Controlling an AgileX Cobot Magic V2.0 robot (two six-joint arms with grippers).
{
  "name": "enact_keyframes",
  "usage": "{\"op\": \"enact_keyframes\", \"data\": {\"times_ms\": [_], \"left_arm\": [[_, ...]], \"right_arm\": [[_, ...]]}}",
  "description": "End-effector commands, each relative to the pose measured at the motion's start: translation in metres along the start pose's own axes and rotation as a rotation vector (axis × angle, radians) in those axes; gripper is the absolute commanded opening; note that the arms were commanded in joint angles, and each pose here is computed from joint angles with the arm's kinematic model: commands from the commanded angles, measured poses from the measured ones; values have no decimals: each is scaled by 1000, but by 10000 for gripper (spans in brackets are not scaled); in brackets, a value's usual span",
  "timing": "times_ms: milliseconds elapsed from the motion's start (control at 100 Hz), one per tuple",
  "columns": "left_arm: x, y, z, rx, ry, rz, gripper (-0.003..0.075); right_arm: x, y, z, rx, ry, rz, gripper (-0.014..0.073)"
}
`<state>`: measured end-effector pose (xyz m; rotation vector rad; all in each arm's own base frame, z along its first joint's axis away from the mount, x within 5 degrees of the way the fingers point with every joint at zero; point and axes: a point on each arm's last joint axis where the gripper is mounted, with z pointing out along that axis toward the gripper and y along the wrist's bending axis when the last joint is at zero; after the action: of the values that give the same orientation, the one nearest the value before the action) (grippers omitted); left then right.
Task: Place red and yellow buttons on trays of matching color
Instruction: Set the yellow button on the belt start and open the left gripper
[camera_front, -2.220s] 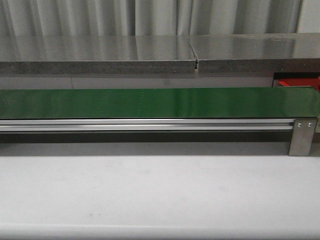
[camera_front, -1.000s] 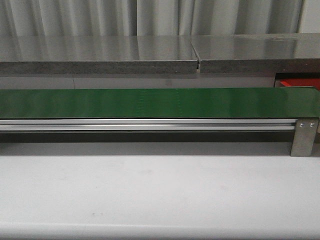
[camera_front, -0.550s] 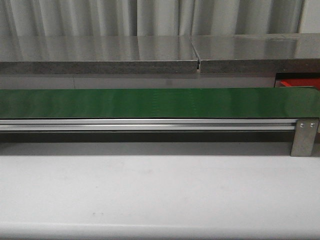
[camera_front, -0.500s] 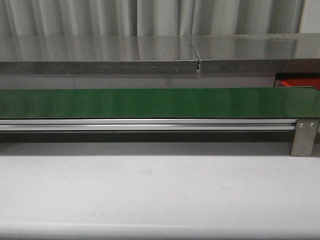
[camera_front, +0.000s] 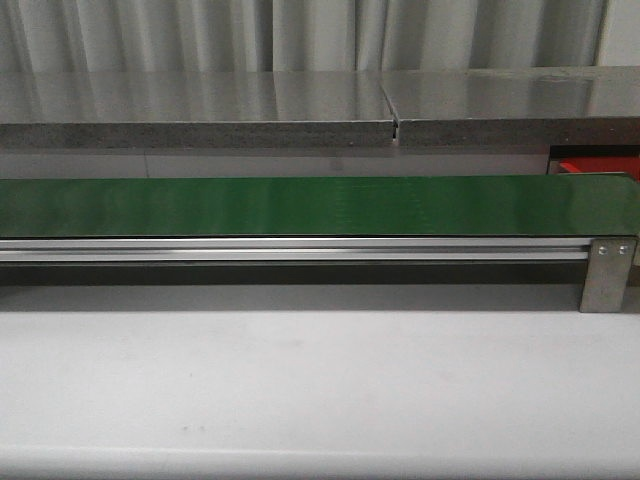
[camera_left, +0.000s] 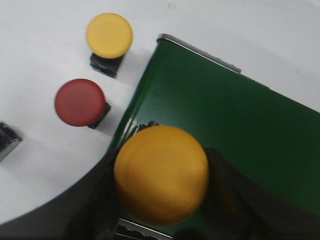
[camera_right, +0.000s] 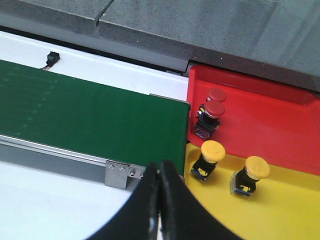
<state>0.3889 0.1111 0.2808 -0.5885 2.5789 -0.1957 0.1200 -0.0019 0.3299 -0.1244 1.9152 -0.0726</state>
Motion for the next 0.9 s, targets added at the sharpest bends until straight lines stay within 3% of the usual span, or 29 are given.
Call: {"op": "enact_keyframes", "data": {"times_ms": [0, 370, 610, 890], "left_arm": [[-8, -19, -18, 46, -99, 27, 241], [1, -20, 13, 38, 17, 68, 256], [-1, -25, 8, 82, -14, 75, 533], [-7, -42, -32, 208, -124, 106, 547]], "right_arm": [[-13, -2, -3, 21, -86, -4, -90], [-13, -2, -3, 21, -86, -4, -90], [-13, -2, -3, 21, -86, -4, -90], [-13, -2, -3, 21, -86, -4, -90]]}}
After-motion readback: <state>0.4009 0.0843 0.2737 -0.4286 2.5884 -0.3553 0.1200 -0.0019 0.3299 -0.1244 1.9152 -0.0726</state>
